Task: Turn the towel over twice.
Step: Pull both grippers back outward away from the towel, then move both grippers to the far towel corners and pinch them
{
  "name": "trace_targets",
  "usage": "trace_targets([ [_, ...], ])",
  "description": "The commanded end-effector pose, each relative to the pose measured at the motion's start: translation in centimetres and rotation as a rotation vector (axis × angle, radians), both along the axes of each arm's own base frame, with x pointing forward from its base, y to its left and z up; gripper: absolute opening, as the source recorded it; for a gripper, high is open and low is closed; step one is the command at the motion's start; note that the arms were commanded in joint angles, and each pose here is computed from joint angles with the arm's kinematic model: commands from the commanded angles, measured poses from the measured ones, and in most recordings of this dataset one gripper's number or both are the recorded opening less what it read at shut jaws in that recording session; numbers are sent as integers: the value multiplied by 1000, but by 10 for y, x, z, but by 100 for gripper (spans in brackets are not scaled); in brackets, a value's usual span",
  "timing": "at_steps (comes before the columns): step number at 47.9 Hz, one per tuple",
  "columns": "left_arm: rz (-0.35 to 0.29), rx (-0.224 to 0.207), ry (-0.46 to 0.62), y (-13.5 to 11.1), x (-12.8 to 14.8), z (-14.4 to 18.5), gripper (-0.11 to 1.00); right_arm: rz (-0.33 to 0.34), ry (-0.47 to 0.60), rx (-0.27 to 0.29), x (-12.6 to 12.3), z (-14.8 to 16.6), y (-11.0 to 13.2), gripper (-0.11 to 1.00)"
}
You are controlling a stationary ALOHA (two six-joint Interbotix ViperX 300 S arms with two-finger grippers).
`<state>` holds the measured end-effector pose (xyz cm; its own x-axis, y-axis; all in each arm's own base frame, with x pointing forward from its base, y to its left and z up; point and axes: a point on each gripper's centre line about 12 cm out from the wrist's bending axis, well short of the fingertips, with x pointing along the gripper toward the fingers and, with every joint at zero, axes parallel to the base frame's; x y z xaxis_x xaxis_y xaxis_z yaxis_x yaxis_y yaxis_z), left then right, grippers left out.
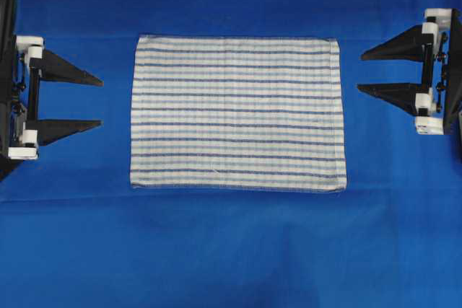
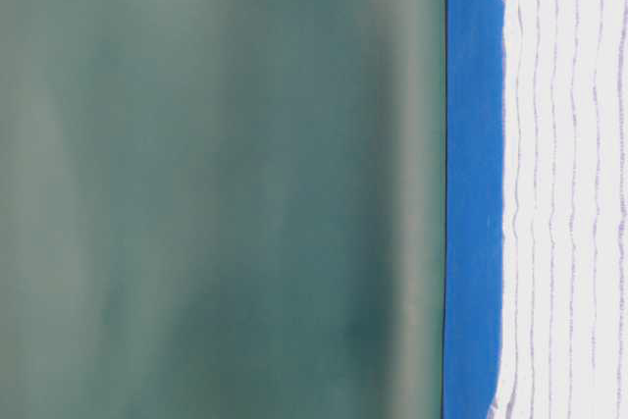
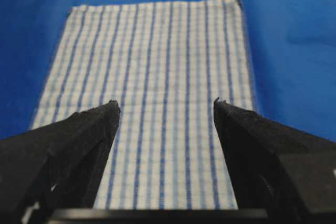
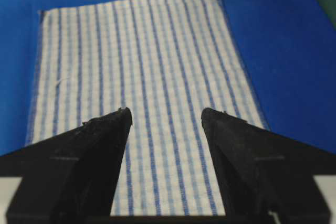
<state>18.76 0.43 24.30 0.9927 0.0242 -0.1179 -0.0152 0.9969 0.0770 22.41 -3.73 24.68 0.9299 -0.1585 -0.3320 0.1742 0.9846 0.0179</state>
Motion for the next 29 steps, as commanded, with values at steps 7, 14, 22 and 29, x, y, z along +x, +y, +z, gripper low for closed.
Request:
trace_targets([
  [7, 71, 9, -12, 14, 5, 0, 68, -77, 26, 12, 5, -5, -19, 62],
  [14, 140, 12, 9, 28, 11, -12, 68, -142, 89, 35, 14, -24, -41, 62],
  [22, 229, 5, 77, 49, 20, -35, 69, -185, 143, 72, 27, -47, -62, 62],
  [29, 308, -10, 153, 70, 29, -59, 73, -232, 224, 111, 35, -76, -84, 62],
])
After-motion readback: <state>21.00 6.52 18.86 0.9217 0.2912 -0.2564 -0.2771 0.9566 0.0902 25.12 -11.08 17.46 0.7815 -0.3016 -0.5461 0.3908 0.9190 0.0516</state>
